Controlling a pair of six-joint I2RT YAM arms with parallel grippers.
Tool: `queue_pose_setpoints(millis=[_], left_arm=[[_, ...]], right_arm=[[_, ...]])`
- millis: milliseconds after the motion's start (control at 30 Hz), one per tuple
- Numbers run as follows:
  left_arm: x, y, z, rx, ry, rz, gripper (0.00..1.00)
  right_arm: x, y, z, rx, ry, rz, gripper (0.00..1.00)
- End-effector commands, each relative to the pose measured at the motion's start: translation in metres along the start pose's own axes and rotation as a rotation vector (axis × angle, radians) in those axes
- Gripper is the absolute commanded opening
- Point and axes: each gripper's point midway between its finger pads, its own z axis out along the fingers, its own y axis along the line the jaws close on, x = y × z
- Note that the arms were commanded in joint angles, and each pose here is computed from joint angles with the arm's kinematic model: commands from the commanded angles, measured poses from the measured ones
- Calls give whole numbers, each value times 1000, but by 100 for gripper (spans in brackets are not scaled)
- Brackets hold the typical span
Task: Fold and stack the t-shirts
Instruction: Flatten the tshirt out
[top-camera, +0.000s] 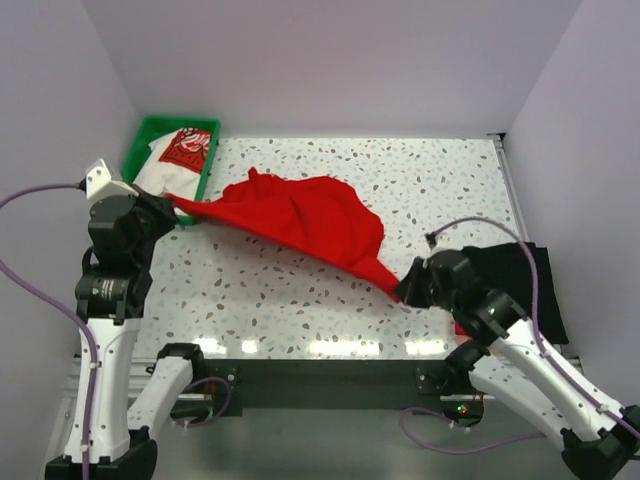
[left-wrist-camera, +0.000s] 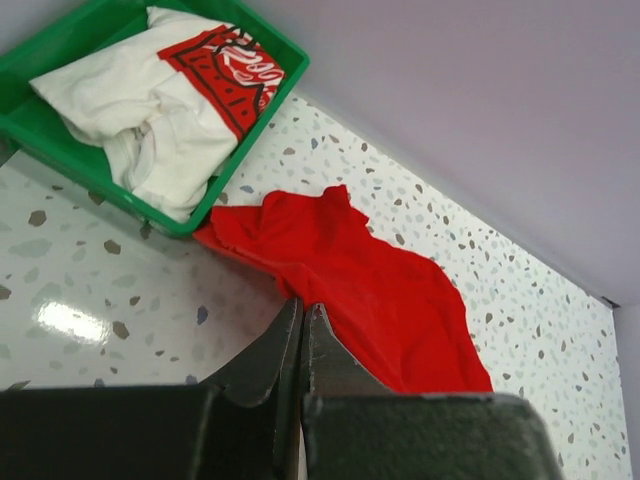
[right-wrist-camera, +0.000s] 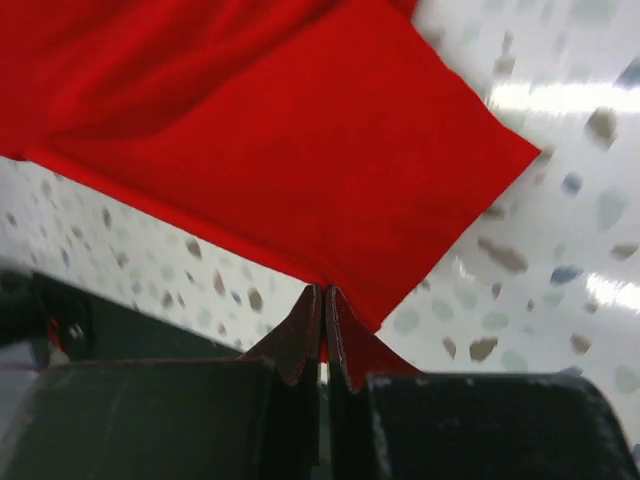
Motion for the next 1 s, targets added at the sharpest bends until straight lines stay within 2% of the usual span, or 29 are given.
queue_pose_setpoints(millis=[0, 33, 67, 100, 200, 233, 400, 600, 733, 900, 967], left_arm=[[16, 30, -6, -87, 6, 34, 0], [17, 32, -11, -83, -4, 34, 0], [25, 37, -10, -96, 13, 38, 0], [29, 39, -10, -98, 22, 42, 0], [38, 44, -10, -99, 38, 43, 0], [40, 44, -9, -99, 41, 43, 0], [38, 45, -9, -103, 36, 48, 0], [43, 45, -4, -104, 53, 55, 0], [48, 46, -1, -96, 62, 58, 0], [57, 48, 3, -92, 82, 59, 0], [60, 49, 5, -96, 89, 60, 0]], right_arm=[[78, 0, 9, -81, 192, 105, 0], [106, -6, 12, -78, 261, 116, 1], [111, -6, 11, -93, 265, 113, 7], [119, -9, 11, -88, 280, 117, 24], [117, -11, 4, -79, 263, 92, 48], [110, -14, 4, -57, 232, 88, 50], [79, -18, 15, 48, 128, 46, 55], [68, 6, 59, 56, 119, 41, 51], [69, 5, 87, 107, 113, 52, 50], [53, 11, 105, 134, 48, 67, 52], [60, 14, 112, 134, 78, 72, 51]])
